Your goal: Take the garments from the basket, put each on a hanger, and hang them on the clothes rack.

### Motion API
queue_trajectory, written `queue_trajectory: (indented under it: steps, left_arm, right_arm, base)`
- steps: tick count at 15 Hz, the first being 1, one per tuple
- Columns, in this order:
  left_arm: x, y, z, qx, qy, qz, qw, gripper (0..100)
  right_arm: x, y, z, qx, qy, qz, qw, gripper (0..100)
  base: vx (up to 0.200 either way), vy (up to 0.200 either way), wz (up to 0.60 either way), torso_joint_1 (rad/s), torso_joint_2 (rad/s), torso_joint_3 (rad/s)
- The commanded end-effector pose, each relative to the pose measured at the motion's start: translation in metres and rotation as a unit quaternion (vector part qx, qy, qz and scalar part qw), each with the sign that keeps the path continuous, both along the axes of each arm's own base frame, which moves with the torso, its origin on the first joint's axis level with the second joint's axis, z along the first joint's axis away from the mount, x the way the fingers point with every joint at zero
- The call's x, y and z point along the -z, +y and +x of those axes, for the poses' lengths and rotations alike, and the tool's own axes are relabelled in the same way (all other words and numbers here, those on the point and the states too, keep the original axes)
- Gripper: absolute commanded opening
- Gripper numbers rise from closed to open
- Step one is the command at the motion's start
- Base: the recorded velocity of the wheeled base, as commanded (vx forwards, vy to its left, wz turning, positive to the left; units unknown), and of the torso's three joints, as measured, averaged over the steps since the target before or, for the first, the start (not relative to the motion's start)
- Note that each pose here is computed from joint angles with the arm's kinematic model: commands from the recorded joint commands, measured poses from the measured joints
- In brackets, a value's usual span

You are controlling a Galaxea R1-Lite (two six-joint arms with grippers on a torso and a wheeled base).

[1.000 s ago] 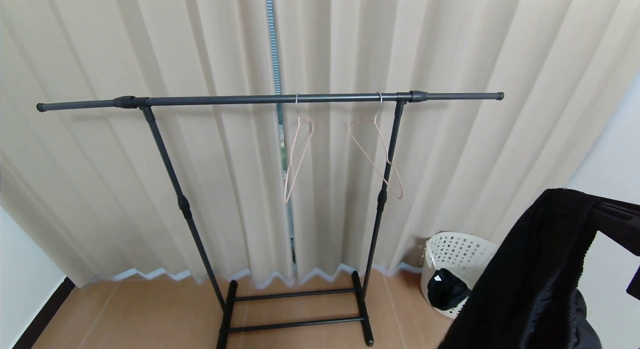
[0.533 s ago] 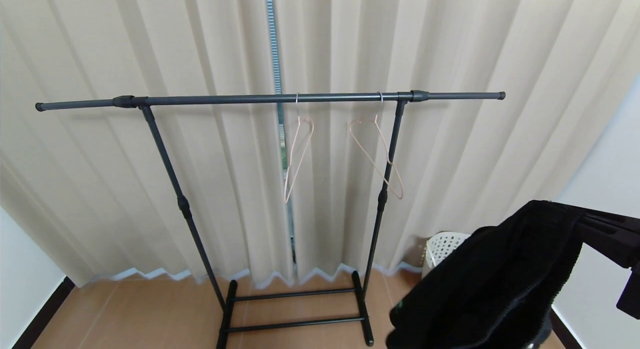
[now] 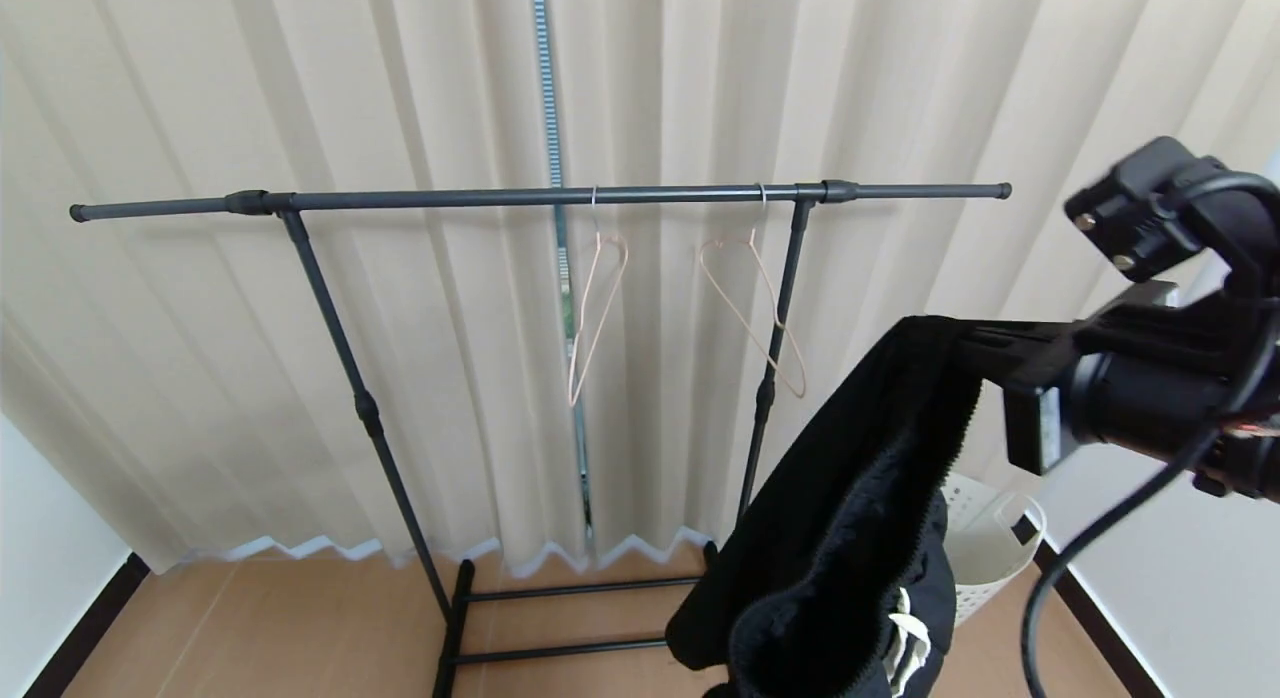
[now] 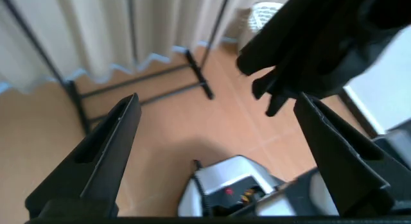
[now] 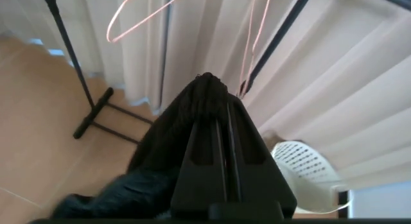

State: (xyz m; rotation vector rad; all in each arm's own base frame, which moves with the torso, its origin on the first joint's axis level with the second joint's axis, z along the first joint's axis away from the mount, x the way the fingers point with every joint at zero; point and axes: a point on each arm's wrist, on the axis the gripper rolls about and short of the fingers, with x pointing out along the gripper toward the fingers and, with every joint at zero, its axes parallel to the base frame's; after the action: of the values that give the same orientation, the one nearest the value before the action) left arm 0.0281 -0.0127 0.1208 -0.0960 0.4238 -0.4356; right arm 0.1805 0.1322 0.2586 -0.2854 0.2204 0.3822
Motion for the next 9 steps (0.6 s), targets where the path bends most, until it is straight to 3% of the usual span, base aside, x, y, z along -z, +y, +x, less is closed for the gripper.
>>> queue_trajectory:
  steps: [1, 2, 3, 5, 6, 7, 9]
  left_arm:
    - [-0.041, -0.039, 0.086, 0.041, 0.102, -0.058, 0.9923, 100]
    - [-0.042, -0.040, 0.087, 0.042, 0.103, -0.059, 0.9921, 100]
    - [-0.055, -0.067, 0.113, 0.059, 0.133, -0.106, 0.9836, 100]
    - [-0.061, -0.084, 0.139, 0.047, 0.159, -0.134, 0.9772, 100]
    - [-0.057, -0.090, 0.150, 0.041, 0.179, -0.137, 0.9735, 100]
    - [-0.046, -0.100, 0.157, 0.046, 0.203, -0.123, 0.9704, 100]
    - [-0.035, -0.111, 0.165, 0.042, 0.217, -0.110, 0.9690, 100]
  right_arm:
    - [0.009, 0.056, 0.043, 0.036, 0.048, 0.018, 0.9981, 0]
    - [0.008, 0.057, 0.044, 0.036, 0.049, 0.020, 0.9979, 0]
    - [0.005, 0.071, 0.057, 0.056, 0.072, 0.066, 0.9936, 0]
    - [0.003, 0.077, 0.061, 0.058, 0.078, 0.097, 0.9906, 0]
    - [0.005, 0.080, 0.065, 0.059, 0.083, 0.107, 0.9891, 0]
    - [0.004, 0.086, 0.065, 0.056, 0.085, 0.117, 0.9879, 0]
    - [0.006, 0.095, 0.064, 0.046, 0.088, 0.117, 0.9882, 0]
  base:
    - [0.000, 0.000, 0.00, 0.000, 0.00, 0.000]
    - [0.000, 0.000, 0.00, 0.000, 0.00, 0.000]
    - [0.000, 0.000, 0.00, 0.000, 0.00, 0.000]
    - [0.000, 0.000, 0.00, 0.000, 0.00, 0.000]
    - [0.000, 0.000, 0.00, 0.000, 0.00, 0.000]
    - [0.000, 0.000, 0.00, 0.000, 0.00, 0.000]
    - [0.000, 0.000, 0.00, 0.000, 0.00, 0.000]
